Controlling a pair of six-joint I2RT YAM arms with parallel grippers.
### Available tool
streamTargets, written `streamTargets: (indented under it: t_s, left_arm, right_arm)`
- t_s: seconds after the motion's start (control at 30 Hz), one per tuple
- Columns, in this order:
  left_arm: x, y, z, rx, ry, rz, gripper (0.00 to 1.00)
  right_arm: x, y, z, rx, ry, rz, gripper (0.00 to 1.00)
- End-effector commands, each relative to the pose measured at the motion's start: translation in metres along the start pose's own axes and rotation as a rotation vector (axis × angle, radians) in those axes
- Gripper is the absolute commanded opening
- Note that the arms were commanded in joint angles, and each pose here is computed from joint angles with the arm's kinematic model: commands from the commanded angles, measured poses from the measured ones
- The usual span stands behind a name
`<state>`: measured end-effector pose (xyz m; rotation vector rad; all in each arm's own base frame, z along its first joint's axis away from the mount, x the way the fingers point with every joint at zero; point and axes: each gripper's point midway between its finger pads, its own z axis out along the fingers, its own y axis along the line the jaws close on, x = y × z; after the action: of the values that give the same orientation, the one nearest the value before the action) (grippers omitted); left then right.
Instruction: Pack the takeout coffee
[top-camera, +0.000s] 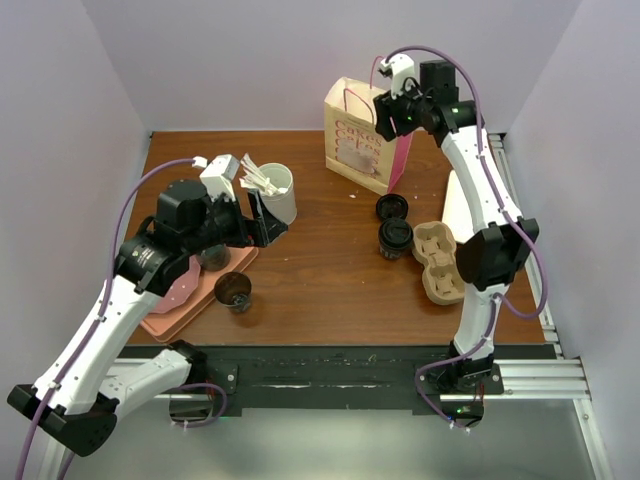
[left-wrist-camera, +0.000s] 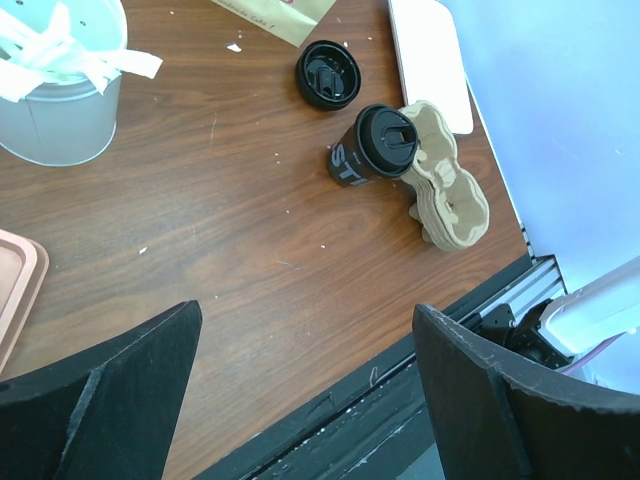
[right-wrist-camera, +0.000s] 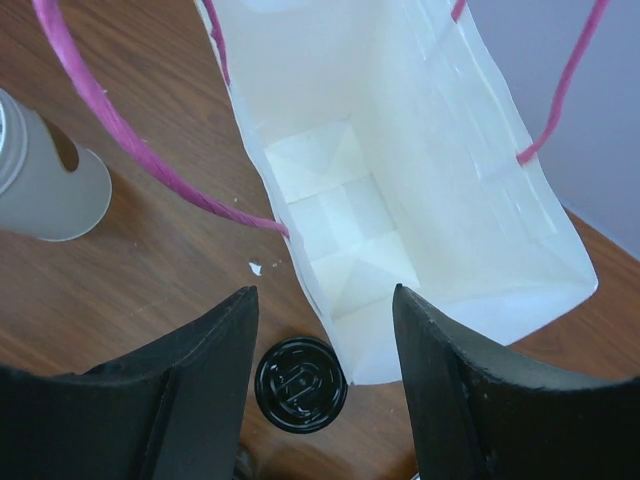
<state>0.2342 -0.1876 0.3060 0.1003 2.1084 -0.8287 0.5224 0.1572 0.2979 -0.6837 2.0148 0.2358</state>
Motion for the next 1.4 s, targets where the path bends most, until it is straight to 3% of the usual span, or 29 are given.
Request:
streamTargets:
  t_s: [0.0,0.27,0.53,0.67,1.17,1.37]
  left_arm:
    - [-0.008,-0.003,-0.004,0.002,-0.028,-0.011,0.91]
    - [-0.005,-0.001,-0.005,-0.005,-0.018,-0.009,0.91]
    - [-0.014,-0.003,-0.009,-0.009,-0.052,0.000,0.90]
    - [-0.019,-0.002,-0.014,-0.027,-0.073,0.008,0.90]
    - [-0.023,0.007,-0.024,-0.078,-0.118,0.006,0.89]
    - [-0.022,0.012,-0.026,-0.103,-0.116,0.013,0.89]
  right_arm:
    - [-0.022,0.009,0.003,-0.064,-0.081,-0.059,0.59]
    - [-0.003,0.002,0.011,-0.034,-0.023,-0.060,0.55]
    - [-0.019,0.006,0.009,-0.056,-0.074,-0.048,0.14]
    - [-0.031,0.009,-0.001,-0.058,-0.108,-0.038,0.00]
    - [-0.081,0.001,-0.059,0.143,-0.224,0.016,0.00]
    - [-0.090,0.016,-0.086,0.129,-0.249,-0.004,0.00]
